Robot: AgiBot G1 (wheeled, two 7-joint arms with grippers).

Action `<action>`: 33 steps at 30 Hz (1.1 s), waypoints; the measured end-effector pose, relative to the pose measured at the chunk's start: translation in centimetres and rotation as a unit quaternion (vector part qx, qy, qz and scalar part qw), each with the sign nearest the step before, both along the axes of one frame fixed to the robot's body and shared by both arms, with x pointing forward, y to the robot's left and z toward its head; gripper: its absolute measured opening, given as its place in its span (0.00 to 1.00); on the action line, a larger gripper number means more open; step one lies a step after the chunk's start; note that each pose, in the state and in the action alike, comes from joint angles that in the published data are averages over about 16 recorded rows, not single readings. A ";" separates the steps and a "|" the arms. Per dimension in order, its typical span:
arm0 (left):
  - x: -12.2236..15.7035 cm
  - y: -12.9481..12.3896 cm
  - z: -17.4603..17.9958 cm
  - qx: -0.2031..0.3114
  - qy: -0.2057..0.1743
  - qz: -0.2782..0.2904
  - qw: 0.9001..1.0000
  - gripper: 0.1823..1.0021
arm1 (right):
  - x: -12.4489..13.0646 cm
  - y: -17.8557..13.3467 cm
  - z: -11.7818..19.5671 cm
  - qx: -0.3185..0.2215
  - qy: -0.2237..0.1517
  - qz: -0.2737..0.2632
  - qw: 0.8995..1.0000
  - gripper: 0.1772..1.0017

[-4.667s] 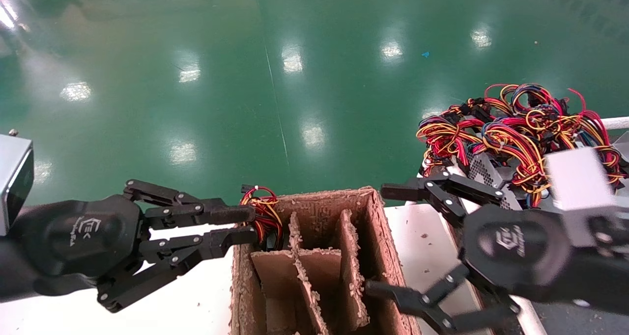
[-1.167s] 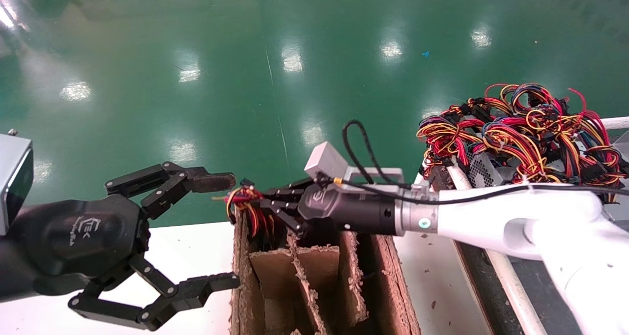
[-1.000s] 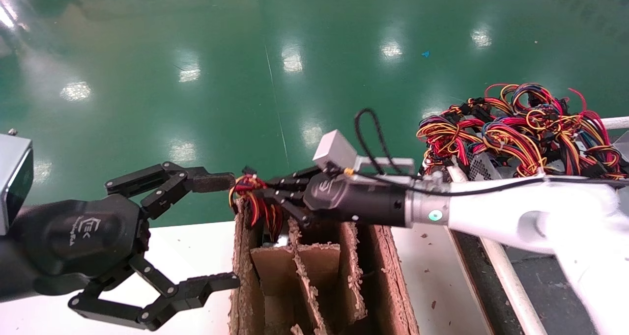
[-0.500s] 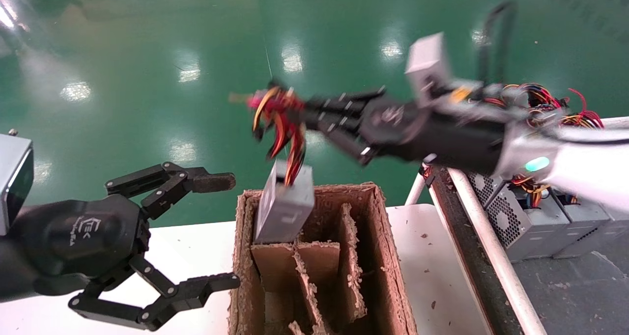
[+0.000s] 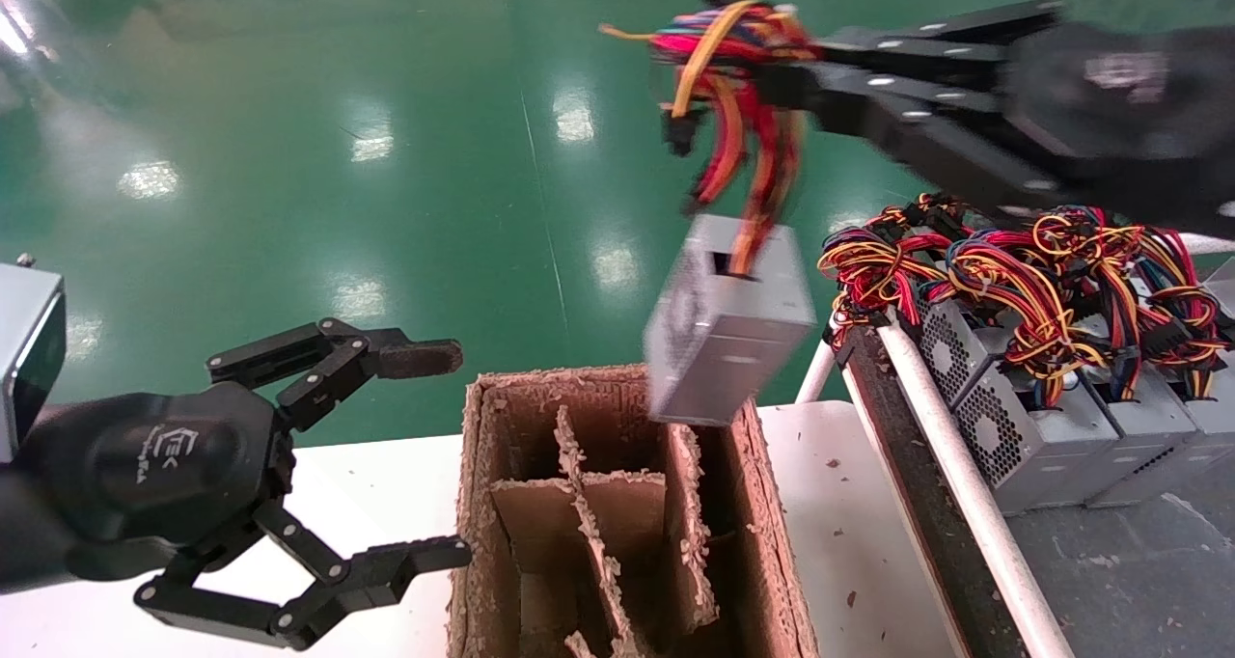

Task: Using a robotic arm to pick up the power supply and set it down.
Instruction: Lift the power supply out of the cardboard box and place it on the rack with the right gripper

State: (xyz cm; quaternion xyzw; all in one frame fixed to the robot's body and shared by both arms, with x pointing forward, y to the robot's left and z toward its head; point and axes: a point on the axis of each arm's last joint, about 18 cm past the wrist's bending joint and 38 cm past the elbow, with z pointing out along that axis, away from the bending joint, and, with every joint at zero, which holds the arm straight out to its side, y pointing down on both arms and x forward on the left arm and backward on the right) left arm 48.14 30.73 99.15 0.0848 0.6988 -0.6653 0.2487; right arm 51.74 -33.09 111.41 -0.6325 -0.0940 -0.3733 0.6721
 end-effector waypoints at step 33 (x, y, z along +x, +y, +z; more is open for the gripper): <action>0.0 0.0 0.0 0.000 0.000 0.000 1.000 1.00 | -12.5 -13.4 -6.5 -0.019 0.139 -0.146 0.979 0.07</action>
